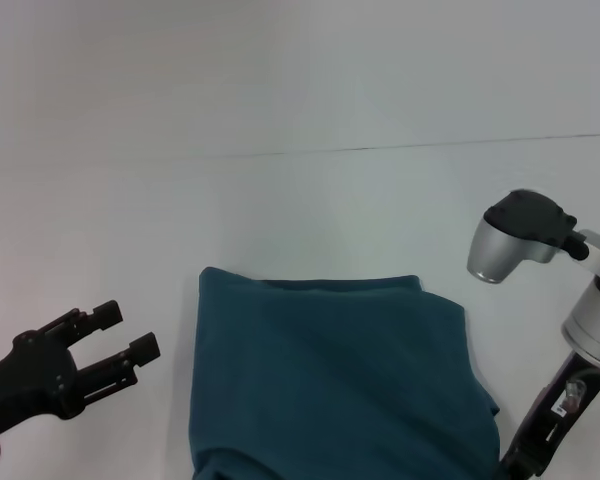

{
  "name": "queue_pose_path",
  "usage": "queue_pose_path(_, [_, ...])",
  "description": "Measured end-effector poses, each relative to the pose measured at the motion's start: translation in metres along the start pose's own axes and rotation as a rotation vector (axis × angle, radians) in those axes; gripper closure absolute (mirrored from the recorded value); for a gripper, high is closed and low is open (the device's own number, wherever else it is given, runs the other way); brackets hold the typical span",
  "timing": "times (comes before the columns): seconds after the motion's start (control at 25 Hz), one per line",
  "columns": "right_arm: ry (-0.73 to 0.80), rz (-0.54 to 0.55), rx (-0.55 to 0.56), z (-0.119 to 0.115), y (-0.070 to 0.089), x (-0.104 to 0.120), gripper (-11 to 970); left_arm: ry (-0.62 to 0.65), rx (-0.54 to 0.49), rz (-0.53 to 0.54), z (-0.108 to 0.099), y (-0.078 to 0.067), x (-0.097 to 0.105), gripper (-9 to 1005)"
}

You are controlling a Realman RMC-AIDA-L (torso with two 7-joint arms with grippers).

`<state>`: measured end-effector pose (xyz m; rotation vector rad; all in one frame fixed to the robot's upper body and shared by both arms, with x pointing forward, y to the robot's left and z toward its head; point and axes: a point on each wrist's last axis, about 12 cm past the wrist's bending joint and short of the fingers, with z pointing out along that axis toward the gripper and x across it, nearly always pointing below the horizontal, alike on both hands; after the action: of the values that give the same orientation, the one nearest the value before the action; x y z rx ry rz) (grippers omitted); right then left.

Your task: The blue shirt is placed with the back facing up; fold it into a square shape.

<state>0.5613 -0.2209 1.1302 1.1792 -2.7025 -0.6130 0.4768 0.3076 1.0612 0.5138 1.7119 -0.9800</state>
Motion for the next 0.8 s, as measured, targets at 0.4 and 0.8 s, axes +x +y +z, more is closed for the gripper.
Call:
queue_pose_path(0.4, [-0.138,-0.066,-0.052,-0.040,0.004,0.006,604,0.026,0.013,-0.088,0.001,0.002,-0.006,218])
queue_pose_path(0.8, [-0.246,-0.117,-0.032,-0.054,-0.001,0.001,325,0.233,0.057,-0.367,0.027,0.006,-0.047,225])
